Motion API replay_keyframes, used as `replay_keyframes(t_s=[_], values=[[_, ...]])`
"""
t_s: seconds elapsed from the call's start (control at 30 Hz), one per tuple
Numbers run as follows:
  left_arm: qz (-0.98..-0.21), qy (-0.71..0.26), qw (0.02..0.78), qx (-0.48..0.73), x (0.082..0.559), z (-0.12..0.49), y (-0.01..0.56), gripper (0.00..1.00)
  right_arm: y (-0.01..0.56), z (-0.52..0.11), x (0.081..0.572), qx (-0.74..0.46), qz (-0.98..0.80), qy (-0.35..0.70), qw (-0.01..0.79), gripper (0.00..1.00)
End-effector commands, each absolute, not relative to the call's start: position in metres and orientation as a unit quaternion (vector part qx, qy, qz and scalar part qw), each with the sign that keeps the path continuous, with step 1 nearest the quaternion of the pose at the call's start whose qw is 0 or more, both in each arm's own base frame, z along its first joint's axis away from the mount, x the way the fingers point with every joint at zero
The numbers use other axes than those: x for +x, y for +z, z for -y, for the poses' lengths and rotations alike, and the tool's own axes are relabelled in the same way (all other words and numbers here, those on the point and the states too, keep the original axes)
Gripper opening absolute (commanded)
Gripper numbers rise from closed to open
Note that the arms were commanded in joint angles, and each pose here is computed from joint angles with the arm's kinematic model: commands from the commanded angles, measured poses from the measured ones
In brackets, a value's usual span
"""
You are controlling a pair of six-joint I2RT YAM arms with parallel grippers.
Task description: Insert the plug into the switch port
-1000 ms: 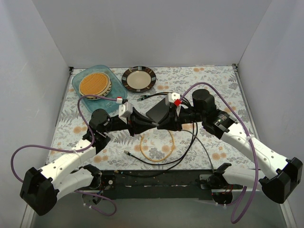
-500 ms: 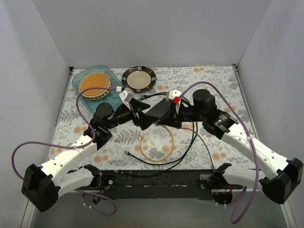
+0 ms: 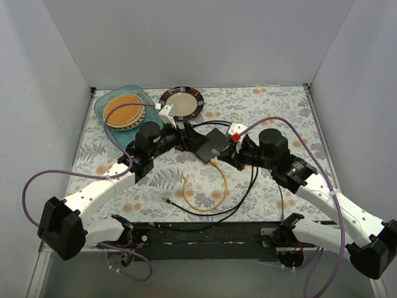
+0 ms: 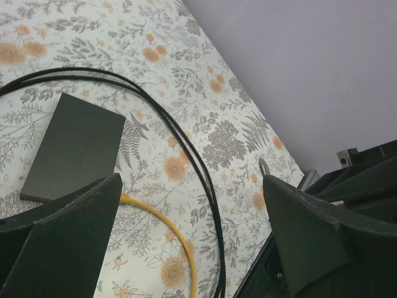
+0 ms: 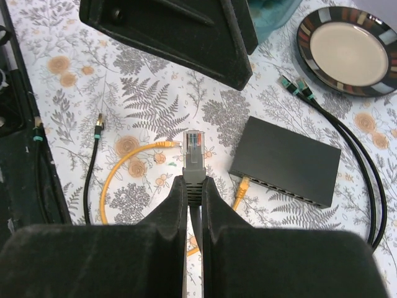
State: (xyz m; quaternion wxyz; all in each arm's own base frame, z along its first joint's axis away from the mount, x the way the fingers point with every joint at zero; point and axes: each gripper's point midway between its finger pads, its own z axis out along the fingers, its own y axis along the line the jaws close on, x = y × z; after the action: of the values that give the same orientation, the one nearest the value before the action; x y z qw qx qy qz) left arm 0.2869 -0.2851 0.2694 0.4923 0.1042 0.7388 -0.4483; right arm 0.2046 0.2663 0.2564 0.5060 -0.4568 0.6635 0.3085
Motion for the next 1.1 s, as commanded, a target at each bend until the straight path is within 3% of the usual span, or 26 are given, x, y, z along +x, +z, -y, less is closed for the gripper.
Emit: replay_keyframes(t_s=[0.0,0.27,0.6,1.07], values=[[-0.754,-0.434,0.486,0.081,0.299,0.281,0.267,0.98,0.261,-0.262,0.220,-0.433,-0.664,0.282,0.540,0.01],[-0.796,-0.364,0.479,0.064,0.336,0.273,0.222,0.98,0.211,-0.251,0.257,-0.350,-0.763,0.223,0.496,0.01],[-0.827,-0.342,0.435,0.102,0.378,0.285,0.167,0.98,0.146,-0.235,0.295,-0.265,-0.851,0.195,0.410,0.01],[-0.860,-0.325,0.369,0.135,0.429,0.310,0.081,0.95,0.070,-0.222,0.308,-0.219,-0.908,0.131,0.333,0.01]])
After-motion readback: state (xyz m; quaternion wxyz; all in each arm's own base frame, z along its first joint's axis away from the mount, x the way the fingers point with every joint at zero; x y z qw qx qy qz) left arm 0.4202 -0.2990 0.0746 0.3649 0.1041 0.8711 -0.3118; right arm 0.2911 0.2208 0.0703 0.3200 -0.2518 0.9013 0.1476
